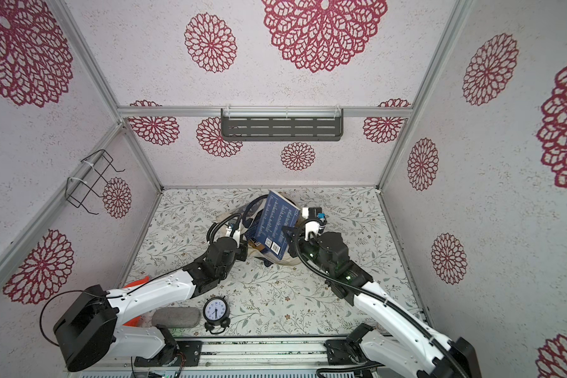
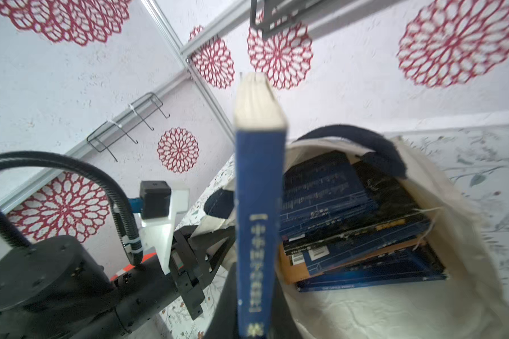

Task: Take out the books from the canvas bag
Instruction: Pick up the book from the canvas bag, then place the book at the center of the board.

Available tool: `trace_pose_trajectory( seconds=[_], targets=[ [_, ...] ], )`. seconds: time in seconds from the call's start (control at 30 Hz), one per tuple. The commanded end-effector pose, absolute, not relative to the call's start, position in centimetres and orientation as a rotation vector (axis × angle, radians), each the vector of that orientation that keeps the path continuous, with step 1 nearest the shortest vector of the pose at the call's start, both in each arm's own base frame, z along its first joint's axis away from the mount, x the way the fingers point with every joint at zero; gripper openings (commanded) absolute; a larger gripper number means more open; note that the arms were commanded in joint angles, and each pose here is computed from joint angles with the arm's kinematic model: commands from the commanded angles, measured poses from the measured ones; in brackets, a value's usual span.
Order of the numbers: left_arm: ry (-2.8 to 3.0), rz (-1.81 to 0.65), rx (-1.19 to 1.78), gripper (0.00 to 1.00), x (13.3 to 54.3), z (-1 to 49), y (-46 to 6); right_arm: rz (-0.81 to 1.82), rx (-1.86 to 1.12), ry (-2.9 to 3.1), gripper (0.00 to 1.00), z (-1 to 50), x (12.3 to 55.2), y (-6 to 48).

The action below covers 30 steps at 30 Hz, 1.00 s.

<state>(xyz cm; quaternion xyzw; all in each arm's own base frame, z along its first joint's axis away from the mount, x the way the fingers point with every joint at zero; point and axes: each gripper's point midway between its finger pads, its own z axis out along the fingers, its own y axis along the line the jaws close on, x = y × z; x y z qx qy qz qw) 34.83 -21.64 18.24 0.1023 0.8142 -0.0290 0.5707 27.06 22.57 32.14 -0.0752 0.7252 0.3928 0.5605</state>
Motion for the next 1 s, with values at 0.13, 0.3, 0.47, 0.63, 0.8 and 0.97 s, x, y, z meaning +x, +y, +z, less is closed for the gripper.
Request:
trace_pose_trajectory(
  seconds=[0.13, 0.3, 0.47, 0.63, 0.8, 0.97],
  targets=[
    [1.826, -0.129, 0.194, 0.00, 36.1, 20.9, -22.7, 0.704, 0.062, 1.477, 0.00, 37.4, 25.7, 14.2],
    [1.813, -0.134, 0.215, 0.00, 36.1, 20.2, -22.9, 0.605, 0.242, 1.456, 0.00, 35.9, 26.0, 10.2],
    [1.808, -0.164, 0.231, 0.00, 36.1, 20.0, -23.5, 0.554, 0.421, 1.468, 0.00, 33.5, 26.9, 6.6],
    [1.778, -0.243, 0.223, 0.00, 35.2, 20.6, -23.6, 0.552, 0.576, 1.414, 0.00, 31.7, 26.9, 3.4],
    [1.743, -0.253, 0.251, 0.00, 34.1, 20.8, -23.6, 0.522, 0.682, 1.437, 0.00, 28.8, 27.4, 1.8],
    [1.737, -0.169, 0.241, 0.00, 34.0, 20.4, -22.5, 0.612, 0.772, 1.477, 0.00, 25.7, 29.2, 1.5]
  ],
)
